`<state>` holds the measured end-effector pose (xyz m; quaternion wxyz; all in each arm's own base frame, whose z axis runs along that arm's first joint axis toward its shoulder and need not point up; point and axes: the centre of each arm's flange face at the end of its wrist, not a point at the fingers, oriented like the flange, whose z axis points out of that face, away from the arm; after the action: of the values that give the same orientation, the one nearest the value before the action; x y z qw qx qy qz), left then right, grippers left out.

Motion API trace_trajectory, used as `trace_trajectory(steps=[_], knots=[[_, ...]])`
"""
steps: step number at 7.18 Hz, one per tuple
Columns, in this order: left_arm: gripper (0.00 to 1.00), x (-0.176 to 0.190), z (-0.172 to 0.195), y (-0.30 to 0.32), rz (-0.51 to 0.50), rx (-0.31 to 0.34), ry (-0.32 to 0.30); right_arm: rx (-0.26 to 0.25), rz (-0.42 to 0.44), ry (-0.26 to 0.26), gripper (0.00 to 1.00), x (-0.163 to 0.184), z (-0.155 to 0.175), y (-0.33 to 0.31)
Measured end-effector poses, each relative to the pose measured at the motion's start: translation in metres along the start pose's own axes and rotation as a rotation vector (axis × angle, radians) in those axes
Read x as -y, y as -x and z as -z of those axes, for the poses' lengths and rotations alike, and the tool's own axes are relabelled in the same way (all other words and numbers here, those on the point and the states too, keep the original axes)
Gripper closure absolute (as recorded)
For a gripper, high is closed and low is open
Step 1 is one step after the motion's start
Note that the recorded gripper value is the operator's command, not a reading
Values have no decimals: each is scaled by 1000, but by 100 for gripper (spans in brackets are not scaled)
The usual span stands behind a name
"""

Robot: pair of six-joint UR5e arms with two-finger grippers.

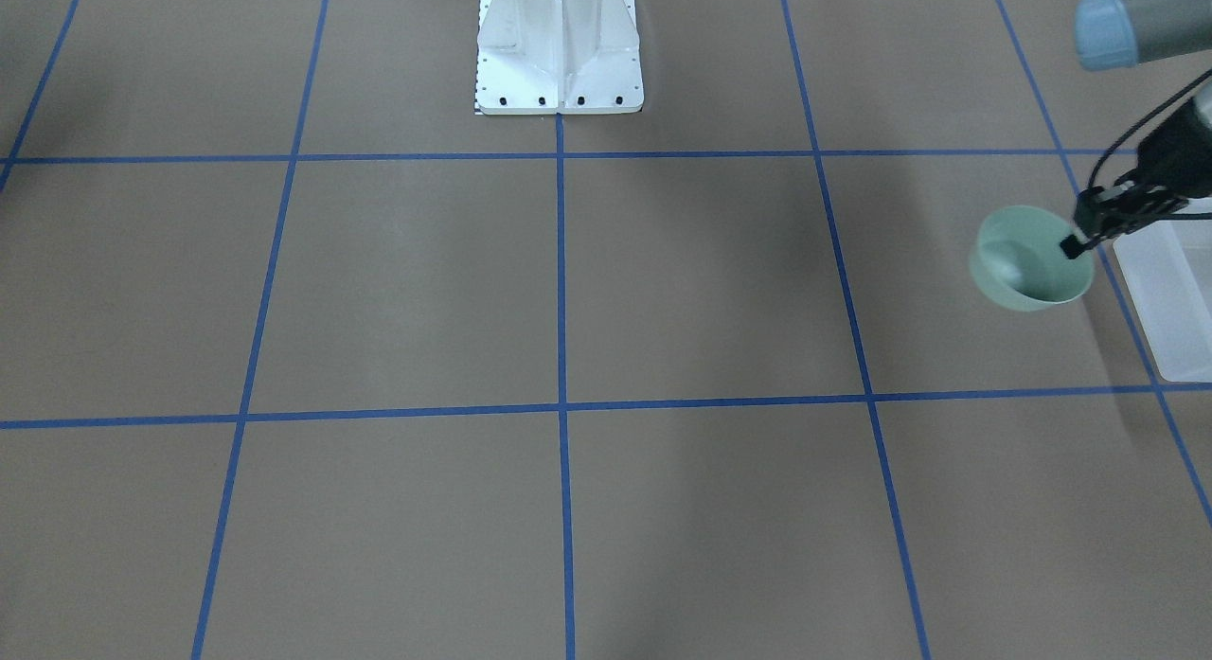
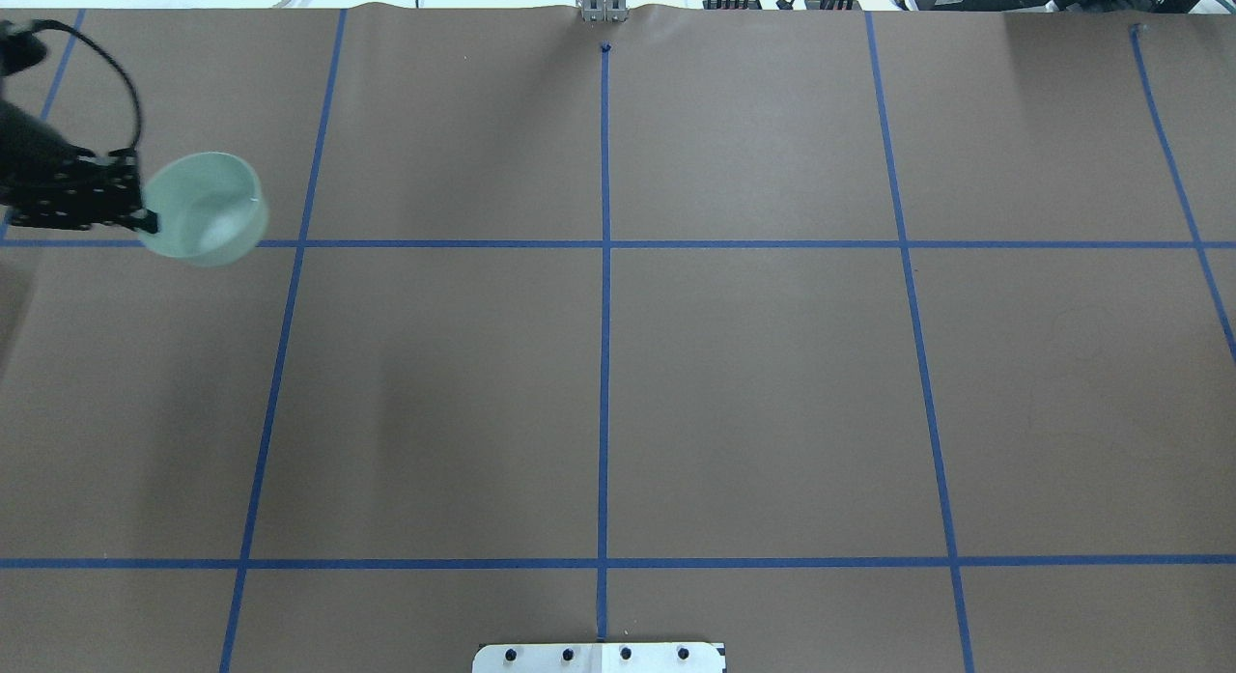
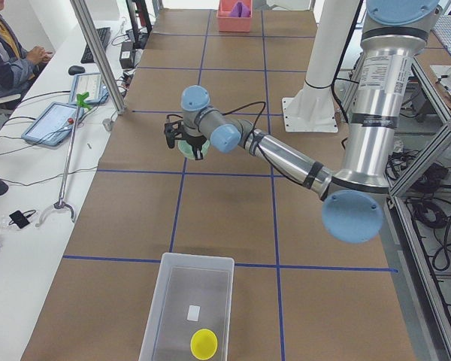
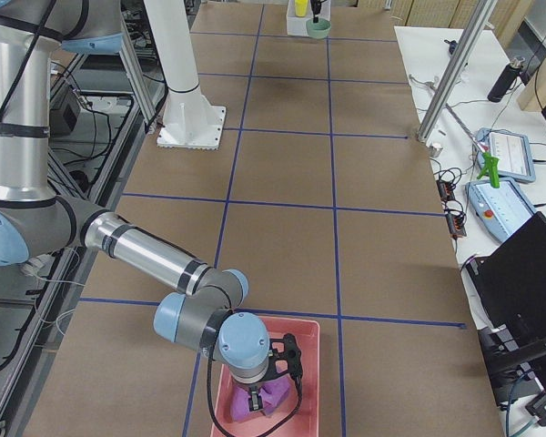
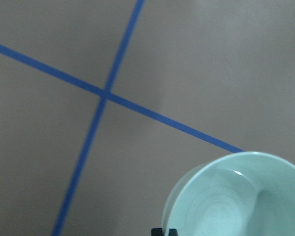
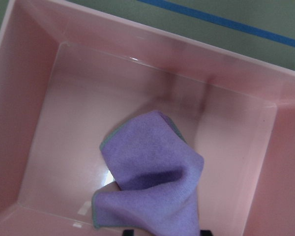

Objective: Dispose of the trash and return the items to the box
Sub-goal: 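Drop the purple cloth into the pink bin while carrying the bowl to the clear bin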

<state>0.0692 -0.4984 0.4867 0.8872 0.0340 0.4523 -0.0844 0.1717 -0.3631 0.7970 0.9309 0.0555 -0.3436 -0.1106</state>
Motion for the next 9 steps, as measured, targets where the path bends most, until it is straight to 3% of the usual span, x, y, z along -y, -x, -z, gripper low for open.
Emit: trace_trajectory(steps=[2, 4, 7, 9], knots=[[100, 22, 15, 154, -129, 36, -9, 29, -46, -80, 0, 25, 28, 22], [100, 28, 8, 257, -212, 49, 13, 53, -91, -152, 0, 60, 65, 66], [100, 3, -46, 354, -221, 54, 62, 93, -133, -170, 0, 95, 82, 122], [100, -4, -64, 380, -206, 60, 68, 108, -136, -171, 0, 103, 85, 136]])
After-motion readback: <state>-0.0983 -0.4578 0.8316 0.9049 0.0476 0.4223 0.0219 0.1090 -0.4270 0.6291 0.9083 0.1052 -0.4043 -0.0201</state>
